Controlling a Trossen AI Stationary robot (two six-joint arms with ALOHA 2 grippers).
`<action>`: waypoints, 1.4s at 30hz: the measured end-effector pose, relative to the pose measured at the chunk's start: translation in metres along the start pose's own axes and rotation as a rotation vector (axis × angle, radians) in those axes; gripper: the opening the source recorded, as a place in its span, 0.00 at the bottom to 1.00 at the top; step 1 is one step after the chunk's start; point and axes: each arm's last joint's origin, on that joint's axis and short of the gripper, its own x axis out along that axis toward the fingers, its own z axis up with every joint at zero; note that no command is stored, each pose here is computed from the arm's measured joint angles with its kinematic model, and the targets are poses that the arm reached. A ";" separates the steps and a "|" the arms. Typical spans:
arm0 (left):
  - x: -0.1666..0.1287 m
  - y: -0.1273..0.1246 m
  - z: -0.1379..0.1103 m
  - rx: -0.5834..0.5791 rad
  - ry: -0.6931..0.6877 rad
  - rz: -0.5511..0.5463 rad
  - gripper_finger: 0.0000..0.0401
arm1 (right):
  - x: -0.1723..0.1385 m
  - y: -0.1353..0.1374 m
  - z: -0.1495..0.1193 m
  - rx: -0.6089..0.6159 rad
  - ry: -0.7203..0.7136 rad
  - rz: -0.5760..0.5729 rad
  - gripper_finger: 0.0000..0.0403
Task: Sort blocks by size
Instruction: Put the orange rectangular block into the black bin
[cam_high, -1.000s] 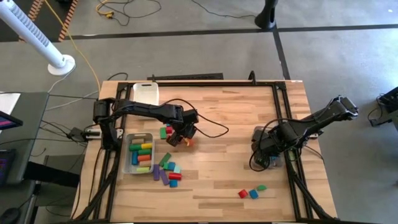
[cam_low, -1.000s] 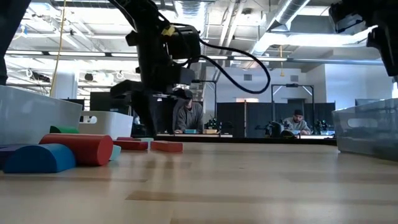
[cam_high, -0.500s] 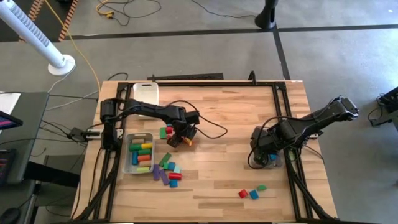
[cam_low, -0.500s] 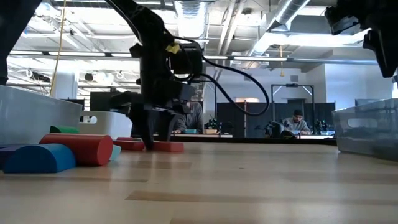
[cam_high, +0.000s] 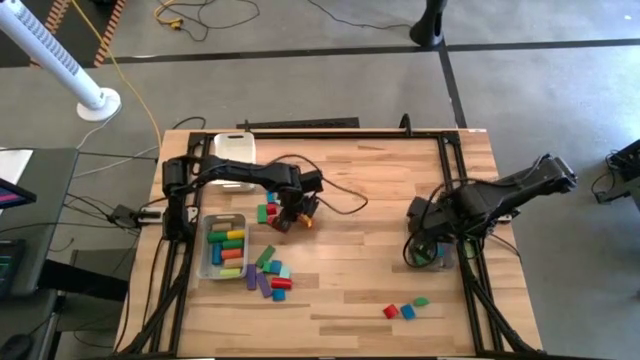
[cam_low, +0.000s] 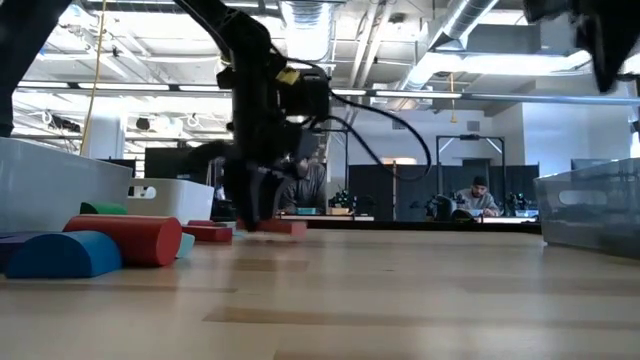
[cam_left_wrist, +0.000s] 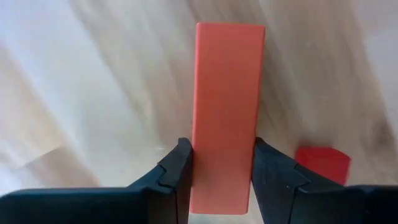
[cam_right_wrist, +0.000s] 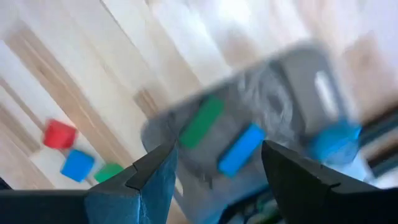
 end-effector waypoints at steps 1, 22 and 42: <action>-0.006 0.003 0.003 -0.012 -0.016 -0.001 0.30 | -0.007 0.002 0.003 -0.021 -0.038 0.019 0.64; -0.137 0.057 0.040 -0.302 -0.708 -0.492 0.30 | -0.041 0.062 0.075 -0.534 -0.627 0.053 0.64; -0.140 0.044 0.049 -0.249 -0.778 -0.707 0.30 | -0.031 0.084 0.130 -0.748 -0.697 -0.171 0.64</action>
